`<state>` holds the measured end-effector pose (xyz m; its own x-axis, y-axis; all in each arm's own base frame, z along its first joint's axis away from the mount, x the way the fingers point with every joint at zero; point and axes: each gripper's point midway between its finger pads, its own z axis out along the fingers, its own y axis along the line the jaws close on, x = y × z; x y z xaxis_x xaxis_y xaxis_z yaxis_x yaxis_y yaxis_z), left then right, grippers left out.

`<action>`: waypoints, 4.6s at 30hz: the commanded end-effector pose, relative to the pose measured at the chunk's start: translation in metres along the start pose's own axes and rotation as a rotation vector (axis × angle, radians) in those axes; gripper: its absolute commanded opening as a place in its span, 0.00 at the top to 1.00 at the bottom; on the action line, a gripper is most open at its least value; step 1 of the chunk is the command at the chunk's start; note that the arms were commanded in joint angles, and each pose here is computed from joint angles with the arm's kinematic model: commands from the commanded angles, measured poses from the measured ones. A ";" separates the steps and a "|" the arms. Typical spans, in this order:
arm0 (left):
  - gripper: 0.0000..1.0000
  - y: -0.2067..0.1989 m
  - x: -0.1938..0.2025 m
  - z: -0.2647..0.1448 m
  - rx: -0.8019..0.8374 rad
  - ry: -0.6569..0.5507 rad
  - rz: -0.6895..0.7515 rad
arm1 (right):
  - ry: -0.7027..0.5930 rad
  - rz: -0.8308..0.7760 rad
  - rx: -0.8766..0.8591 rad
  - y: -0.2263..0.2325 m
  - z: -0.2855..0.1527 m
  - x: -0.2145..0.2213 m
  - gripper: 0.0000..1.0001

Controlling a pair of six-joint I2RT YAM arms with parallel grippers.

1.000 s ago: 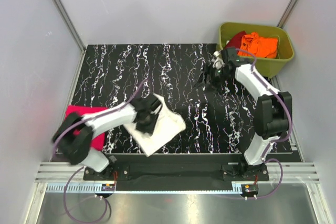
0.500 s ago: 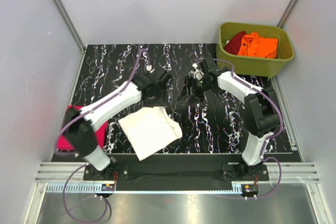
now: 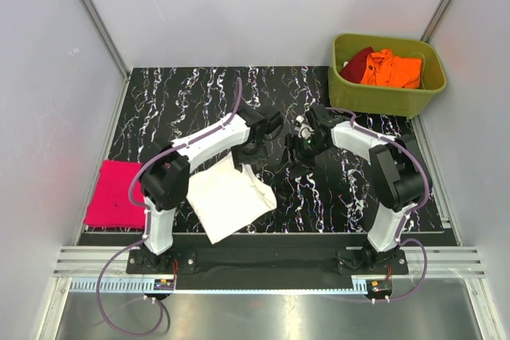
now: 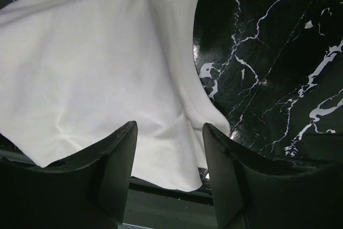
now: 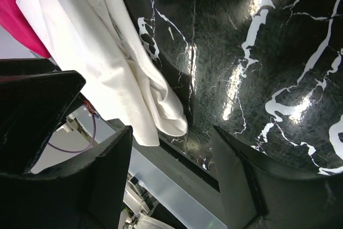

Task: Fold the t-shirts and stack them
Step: Fold the tshirt

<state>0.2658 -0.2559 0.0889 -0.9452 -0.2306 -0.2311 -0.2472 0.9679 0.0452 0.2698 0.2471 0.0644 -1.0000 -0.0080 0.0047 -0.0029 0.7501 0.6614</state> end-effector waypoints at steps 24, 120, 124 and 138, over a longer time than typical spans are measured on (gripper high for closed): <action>0.58 -0.003 0.012 0.036 -0.159 0.059 -0.060 | -0.033 -0.020 -0.278 0.037 -0.003 0.009 0.51; 1.00 0.013 -0.030 -0.010 0.017 -0.051 0.105 | -0.017 -0.023 -0.076 0.073 0.077 -0.022 0.94; 1.00 0.007 -0.030 -0.005 0.034 -0.041 0.126 | -0.070 -0.044 -0.042 0.066 0.054 -0.034 0.94; 0.34 -0.009 -0.087 -0.074 0.310 -0.296 0.324 | -0.076 -0.183 -0.163 0.057 -0.015 0.008 0.45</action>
<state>0.3108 -0.2507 0.1121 -0.9372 0.0535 -0.3446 0.0607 0.9981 -0.0104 0.2872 0.2747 0.1006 -0.9894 0.0021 -0.1454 -0.1011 0.7081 0.6988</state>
